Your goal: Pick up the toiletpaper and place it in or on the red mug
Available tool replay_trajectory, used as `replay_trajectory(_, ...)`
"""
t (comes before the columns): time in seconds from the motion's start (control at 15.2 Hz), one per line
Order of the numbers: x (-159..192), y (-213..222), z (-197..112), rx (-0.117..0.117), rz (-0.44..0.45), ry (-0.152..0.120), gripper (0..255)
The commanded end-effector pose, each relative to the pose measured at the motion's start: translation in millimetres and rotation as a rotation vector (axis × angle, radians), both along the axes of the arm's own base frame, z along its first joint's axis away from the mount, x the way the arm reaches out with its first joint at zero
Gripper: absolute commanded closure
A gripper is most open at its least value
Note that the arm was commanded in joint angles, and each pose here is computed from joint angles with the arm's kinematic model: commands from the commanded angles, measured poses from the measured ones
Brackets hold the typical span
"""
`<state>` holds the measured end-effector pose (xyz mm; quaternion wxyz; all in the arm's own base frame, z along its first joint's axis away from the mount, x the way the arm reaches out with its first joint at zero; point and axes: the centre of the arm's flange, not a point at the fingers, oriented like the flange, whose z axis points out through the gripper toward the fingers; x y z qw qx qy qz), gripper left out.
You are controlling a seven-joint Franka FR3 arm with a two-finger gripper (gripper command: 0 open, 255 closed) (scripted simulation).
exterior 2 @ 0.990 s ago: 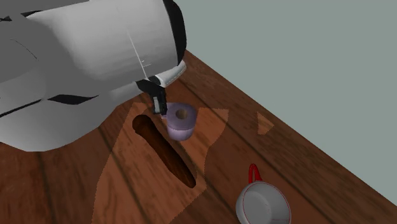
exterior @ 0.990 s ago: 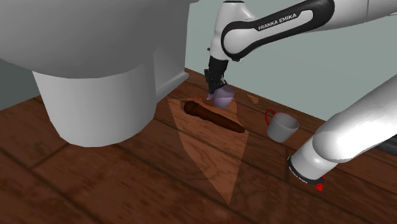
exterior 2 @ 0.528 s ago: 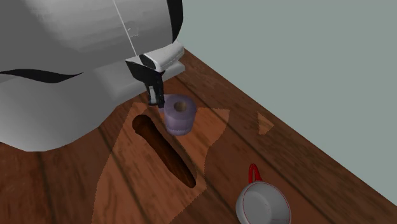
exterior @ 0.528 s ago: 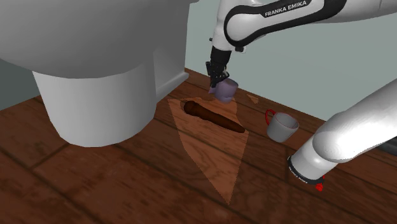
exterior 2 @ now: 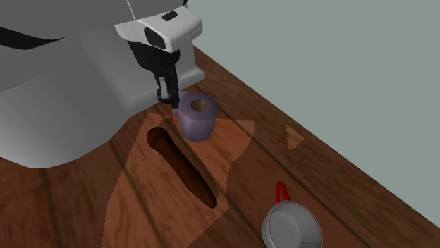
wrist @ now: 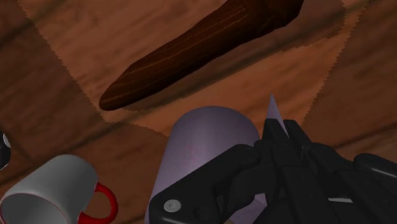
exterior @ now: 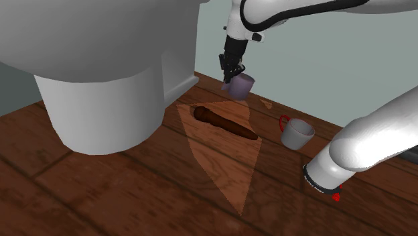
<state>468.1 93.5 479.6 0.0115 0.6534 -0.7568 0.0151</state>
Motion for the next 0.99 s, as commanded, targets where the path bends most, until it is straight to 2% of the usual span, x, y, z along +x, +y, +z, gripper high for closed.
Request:
replay_trajectory(0.0,-0.2,0.2,10.3,0.0,0.0,0.0,255)
replay_trajectory(0.26,-0.3,0.2,27.6,0.0,0.0,0.0,255)
replay_trajectory(0.92,-117.2,-60.7,33.6,0.0,0.0,0.0,255)
